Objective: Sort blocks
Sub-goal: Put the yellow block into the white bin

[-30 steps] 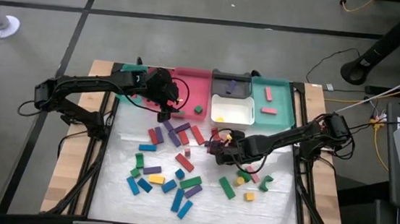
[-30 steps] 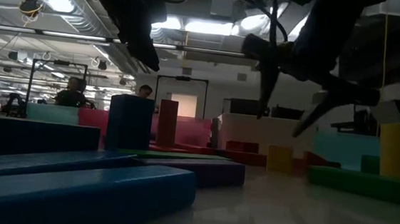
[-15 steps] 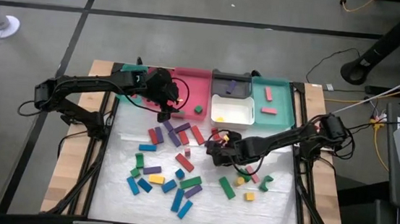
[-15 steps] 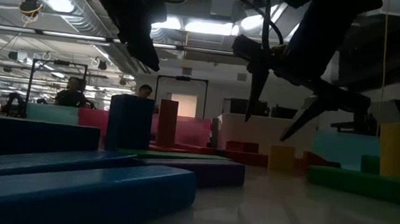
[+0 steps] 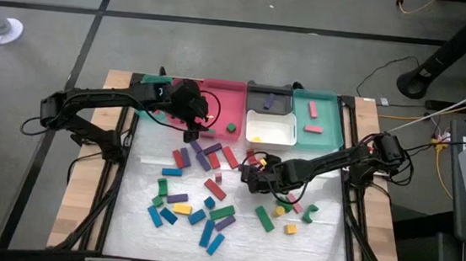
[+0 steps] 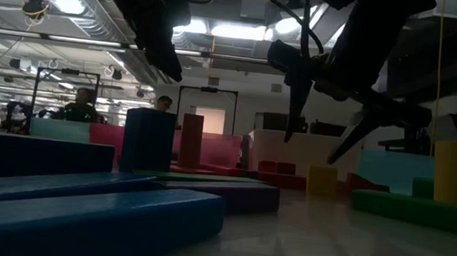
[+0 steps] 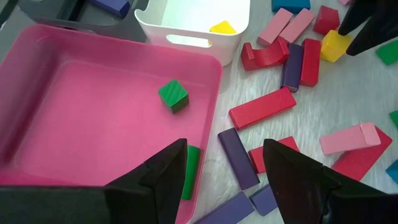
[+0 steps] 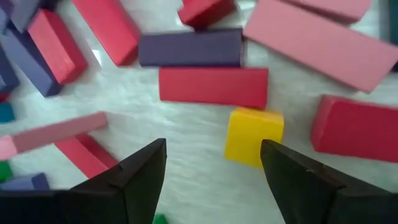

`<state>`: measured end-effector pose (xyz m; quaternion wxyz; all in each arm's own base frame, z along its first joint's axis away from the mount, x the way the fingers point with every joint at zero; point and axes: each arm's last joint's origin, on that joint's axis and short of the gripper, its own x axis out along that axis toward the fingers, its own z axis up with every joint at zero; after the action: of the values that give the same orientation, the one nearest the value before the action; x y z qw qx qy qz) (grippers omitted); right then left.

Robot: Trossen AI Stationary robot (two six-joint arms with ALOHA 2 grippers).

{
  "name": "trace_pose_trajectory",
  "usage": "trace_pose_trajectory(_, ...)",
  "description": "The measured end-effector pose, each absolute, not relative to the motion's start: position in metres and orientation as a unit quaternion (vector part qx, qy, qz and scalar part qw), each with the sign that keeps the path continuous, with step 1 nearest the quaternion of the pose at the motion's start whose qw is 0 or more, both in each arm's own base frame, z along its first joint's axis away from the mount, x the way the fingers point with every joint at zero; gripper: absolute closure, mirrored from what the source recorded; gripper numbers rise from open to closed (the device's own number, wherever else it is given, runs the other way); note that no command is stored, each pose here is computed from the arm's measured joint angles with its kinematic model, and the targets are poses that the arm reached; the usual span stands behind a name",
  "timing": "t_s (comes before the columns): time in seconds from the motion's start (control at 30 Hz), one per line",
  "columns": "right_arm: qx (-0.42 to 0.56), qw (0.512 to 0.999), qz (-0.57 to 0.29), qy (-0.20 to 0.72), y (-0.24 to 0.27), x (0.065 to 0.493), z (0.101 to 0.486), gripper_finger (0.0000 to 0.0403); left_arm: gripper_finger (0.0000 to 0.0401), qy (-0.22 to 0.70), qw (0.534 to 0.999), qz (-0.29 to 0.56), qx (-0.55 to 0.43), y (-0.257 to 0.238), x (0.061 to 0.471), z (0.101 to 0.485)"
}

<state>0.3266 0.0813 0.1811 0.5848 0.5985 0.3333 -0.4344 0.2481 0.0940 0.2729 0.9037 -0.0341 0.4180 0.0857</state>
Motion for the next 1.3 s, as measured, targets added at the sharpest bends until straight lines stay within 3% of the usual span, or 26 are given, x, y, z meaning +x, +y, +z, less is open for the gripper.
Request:
trace_pose_trajectory(0.4,0.612,0.56,-0.414,0.375,0.084,0.325,0.181,0.0139,0.0203,0.418,0.904,0.086,-0.034,0.094,0.248,0.273)
trace_pose_trajectory(0.63,0.603,0.54,-0.452,0.374,0.082,0.319,0.179,0.0139,0.0203,0.418,0.904,0.086,-0.034,0.094,0.248,0.273)
trace_pose_trajectory(1.3,0.582,0.537,-0.483,0.374,0.083,0.328,0.149,0.0143,0.0203,0.418,0.904,0.085,-0.033,0.094,0.248,0.273)
